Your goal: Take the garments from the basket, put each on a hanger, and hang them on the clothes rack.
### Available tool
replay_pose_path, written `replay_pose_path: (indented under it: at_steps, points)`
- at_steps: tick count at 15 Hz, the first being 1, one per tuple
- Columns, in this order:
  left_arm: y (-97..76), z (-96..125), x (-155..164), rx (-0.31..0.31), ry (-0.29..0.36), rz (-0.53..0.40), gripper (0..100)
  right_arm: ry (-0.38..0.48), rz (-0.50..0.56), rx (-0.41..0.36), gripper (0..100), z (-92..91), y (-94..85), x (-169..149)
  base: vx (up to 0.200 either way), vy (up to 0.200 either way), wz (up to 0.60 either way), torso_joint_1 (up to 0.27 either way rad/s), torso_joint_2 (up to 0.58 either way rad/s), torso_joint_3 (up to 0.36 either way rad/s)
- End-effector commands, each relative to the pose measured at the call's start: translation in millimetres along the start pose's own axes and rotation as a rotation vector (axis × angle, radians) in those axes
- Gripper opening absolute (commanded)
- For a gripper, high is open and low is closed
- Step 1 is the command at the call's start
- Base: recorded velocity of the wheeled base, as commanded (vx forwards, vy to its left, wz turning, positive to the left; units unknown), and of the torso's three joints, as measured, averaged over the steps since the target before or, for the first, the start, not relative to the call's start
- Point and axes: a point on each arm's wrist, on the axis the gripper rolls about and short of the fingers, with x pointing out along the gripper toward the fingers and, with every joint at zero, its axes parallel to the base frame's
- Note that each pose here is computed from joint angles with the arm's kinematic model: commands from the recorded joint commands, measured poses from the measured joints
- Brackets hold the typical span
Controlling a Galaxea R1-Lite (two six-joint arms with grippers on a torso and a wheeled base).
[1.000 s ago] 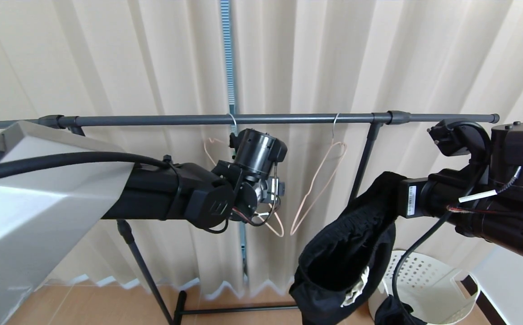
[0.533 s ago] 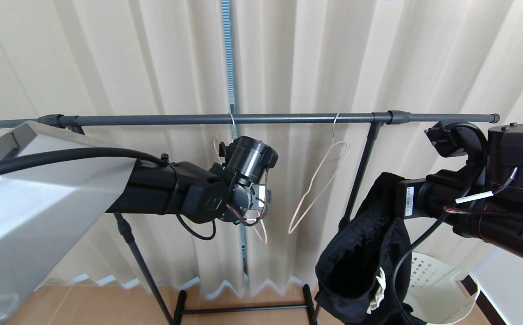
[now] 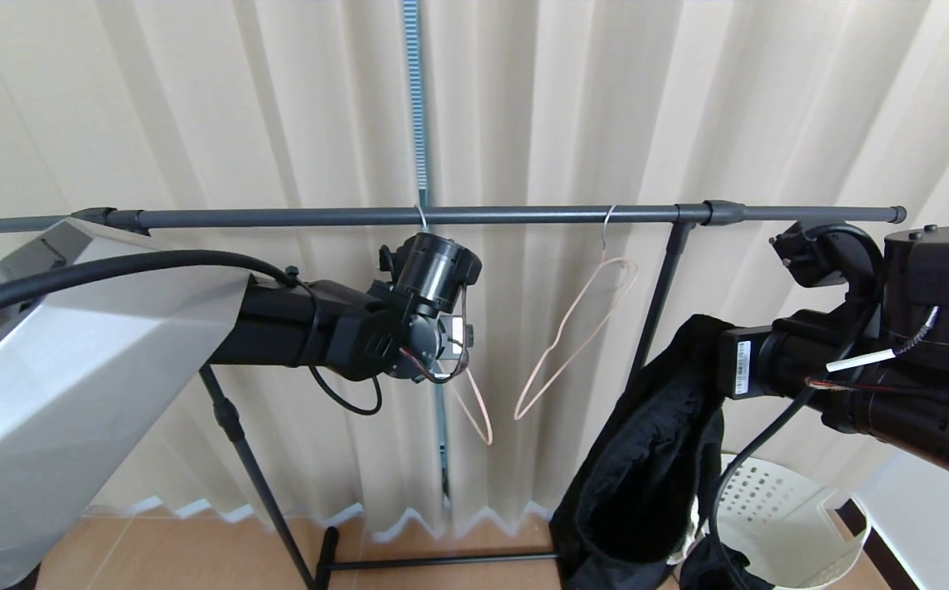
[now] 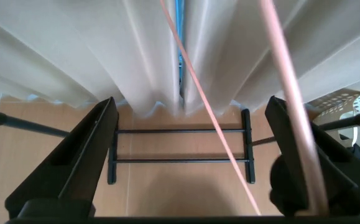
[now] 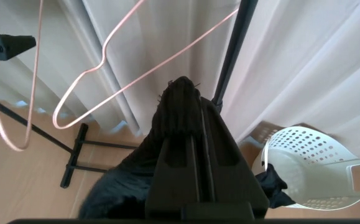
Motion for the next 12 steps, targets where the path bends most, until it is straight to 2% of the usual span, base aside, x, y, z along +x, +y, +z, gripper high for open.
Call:
replay_pose_path:
  at_steps: [1, 2, 3, 7, 10, 12]
  points:
    - [-2.2, -4, 8, 0.005, 0.010, 0.006, 100, 0.001, 0.000, -0.001, 0, -0.3, 0.1, 0, 0.000, 0.000, 0.00, 0.000, 0.00, 0.000]
    - [-1.9, -4, 8, 0.006, 0.011, 0.006, 100, 0.003, -0.001, -0.002, 0, -0.5, 0.2, 1, 0.000, 0.000, 0.00, 0.000, 0.00, 0.000]
    - [-1.7, -5, 8, 0.008, 0.015, 0.008, 0, 0.001, 0.000, -0.001, 0, -0.3, 0.1, 0, 0.000, 0.000, 0.00, 0.000, 0.00, 0.000]
    - [-1.5, -11, 5, 0.021, 0.031, 0.008, 0, 0.004, -0.001, -0.001, 0, -1.0, 0.2, 1, 0.000, 0.000, 0.00, 0.000, 0.00, 0.000]
    - [0.6, -5, -12, 0.023, 0.013, -0.010, 0, 0.003, -0.001, -0.002, 0, -0.5, 0.2, 1, 0.000, 0.000, 0.00, 0.000, 0.00, 0.000]
    - [2.7, -2, -24, 0.047, 0.002, -0.023, 0, 0.004, -0.001, -0.002, 0, -1.0, 0.2, 1, 0.000, 0.000, 0.00, 0.000, 0.00, 0.000]
